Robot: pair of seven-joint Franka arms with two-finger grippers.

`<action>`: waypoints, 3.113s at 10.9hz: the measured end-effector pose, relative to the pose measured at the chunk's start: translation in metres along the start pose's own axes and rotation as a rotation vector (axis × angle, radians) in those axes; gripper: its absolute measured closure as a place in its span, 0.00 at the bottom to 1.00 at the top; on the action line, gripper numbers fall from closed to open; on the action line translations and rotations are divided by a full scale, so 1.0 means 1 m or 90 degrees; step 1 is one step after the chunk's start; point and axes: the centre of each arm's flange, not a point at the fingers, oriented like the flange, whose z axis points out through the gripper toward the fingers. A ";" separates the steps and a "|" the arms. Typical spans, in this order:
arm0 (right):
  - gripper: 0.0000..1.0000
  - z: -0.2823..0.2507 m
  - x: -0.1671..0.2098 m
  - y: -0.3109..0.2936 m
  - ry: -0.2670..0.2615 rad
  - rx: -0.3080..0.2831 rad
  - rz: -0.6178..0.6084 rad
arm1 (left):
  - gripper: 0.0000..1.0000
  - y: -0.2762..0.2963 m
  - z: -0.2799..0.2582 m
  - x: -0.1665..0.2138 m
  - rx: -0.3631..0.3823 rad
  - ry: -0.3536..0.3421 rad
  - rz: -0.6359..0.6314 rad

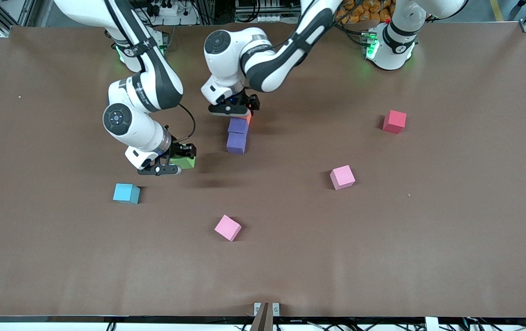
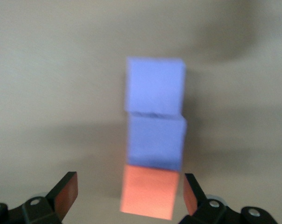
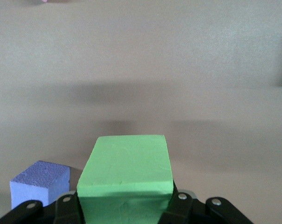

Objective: Arrange blocks into number 1
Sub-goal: 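Place the orange cube at the end of the blue row with the left gripper, then grasp the light pink cube with the left gripper while the right gripper holds green, then place the green cube at the row's other end, then withdraw the right gripper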

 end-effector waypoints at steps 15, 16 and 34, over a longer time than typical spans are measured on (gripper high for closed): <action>0.39 0.066 0.021 -0.147 0.016 -0.060 0.067 | 0.00 -0.323 0.060 0.212 0.038 -0.101 -0.170; 0.39 0.071 0.016 -0.153 0.012 -0.061 0.072 | 0.00 -0.323 0.068 0.207 0.038 -0.103 -0.168; 0.00 0.111 -0.014 -0.174 -0.027 -0.070 0.072 | 0.00 -0.340 0.124 0.188 -0.014 -0.064 -0.166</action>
